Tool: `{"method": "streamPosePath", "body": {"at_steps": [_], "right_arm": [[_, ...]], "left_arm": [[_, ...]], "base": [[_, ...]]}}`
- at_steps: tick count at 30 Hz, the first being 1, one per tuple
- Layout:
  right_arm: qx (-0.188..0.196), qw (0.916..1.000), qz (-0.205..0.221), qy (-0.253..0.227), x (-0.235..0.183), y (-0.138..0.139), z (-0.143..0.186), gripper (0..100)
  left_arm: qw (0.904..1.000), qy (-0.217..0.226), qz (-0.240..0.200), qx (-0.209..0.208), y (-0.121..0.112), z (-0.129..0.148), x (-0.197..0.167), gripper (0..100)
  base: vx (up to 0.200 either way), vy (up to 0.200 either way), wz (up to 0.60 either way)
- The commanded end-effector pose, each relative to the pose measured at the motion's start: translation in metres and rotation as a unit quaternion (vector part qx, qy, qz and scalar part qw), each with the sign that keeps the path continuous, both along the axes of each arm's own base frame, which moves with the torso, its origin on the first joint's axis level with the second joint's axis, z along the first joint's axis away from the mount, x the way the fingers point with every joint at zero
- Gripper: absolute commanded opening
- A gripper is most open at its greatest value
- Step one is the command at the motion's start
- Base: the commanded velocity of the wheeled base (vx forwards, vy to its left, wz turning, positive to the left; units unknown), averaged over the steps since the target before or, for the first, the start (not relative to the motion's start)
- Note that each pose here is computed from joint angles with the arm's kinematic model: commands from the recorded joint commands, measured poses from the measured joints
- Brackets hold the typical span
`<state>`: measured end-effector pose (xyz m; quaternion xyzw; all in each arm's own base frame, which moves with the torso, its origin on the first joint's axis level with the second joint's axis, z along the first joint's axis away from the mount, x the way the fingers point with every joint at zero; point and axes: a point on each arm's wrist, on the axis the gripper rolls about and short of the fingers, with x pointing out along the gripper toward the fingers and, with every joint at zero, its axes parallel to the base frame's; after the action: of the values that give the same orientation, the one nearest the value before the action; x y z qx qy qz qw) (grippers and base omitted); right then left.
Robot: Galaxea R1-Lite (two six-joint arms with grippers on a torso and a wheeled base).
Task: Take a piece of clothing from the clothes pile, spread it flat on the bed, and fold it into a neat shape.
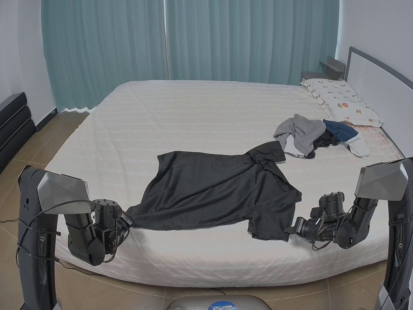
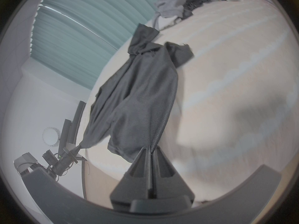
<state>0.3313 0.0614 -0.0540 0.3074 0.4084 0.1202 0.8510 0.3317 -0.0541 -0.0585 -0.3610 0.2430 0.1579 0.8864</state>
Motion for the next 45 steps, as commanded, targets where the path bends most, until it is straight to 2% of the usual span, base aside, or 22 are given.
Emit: {"method": "streamPosePath", "body": {"at_steps": [1, 5, 6, 9, 17, 18, 24, 26, 29, 30, 32, 39, 45], "right_arm": [[-0.002, 1.0000, -0.007, 0.000, -0.005, -0.006, 0.036, 0], [-0.008, 0.9999, -0.014, 0.002, -0.012, -0.016, 0.044, 0], [-0.025, 0.9995, -0.014, 0.012, -0.024, -0.027, 0.041, 0], [-0.044, 0.9987, -0.011, 0.022, -0.038, -0.042, 0.037, 0], [-0.052, 0.9978, -0.013, 0.037, -0.061, -0.061, 0.038, 0], [-0.058, 0.9977, -0.007, 0.036, -0.068, -0.064, 0.040, 0], [-0.068, 0.9968, 0.003, 0.042, -0.080, -0.066, 0.041, 0], [-0.072, 0.9962, 0.008, 0.049, -0.085, -0.066, 0.040, 0], [-0.074, 0.9959, 0.010, 0.051, -0.087, -0.066, 0.039, 0], [-0.085, 0.9942, 0.023, 0.061, -0.095, -0.065, 0.035, 0], [-0.096, 0.9929, 0.030, 0.064, -0.097, -0.065, 0.033, 0], [-0.107, 0.9896, 0.046, 0.085, -0.103, -0.060, 0.023, 0], [-0.108, 0.9898, 0.049, 0.079, -0.096, -0.059, 0.021, 0]], "left_arm": [[1.0000, 0.003, -0.001, 0.001, 0.000, 0.001, -0.003, 0], [0.9997, 0.013, -0.016, 0.015, -0.001, 0.007, -0.014, 0], [0.9991, 0.019, -0.025, 0.026, -0.001, 0.007, -0.017, 0], [0.9971, 0.037, -0.045, 0.050, -0.003, 0.005, -0.026, 0], [0.9922, 0.057, -0.081, 0.076, -0.010, 0.012, -0.045, 0], [0.9886, 0.071, -0.097, 0.091, -0.012, 0.012, -0.054, 0], [0.9792, 0.098, -0.132, 0.119, -0.018, 0.009, -0.071, 0], [0.9730, 0.114, -0.149, 0.135, -0.018, 0.007, -0.079, 0], [0.9716, 0.117, -0.151, 0.139, -0.018, 0.006, -0.080, 0], [0.9652, 0.135, -0.163, 0.154, -0.016, 0.005, -0.089, 0], [0.9618, 0.142, -0.170, 0.161, -0.015, 0.004, -0.093, 0], [0.9589, 0.150, -0.173, 0.167, -0.013, 0.002, -0.095, 0], [0.9596, 0.145, -0.174, 0.167, -0.015, 0.002, -0.092, 0]], "base": [[0.000, 0.000, 0.00], [0.000, 0.000, 0.00], [0.000, 0.000, 0.00], [0.000, 0.000, 0.00], [0.000, 0.000, 0.00], [0.000, 0.000, 0.00], [0.000, 0.000, 0.00], [0.000, 0.000, 0.00], [0.000, 0.000, 0.00], [0.000, 0.000, 0.00], [0.000, 0.000, 0.00], [0.000, 0.000, 0.00], [0.000, 0.000, 0.00]]}}
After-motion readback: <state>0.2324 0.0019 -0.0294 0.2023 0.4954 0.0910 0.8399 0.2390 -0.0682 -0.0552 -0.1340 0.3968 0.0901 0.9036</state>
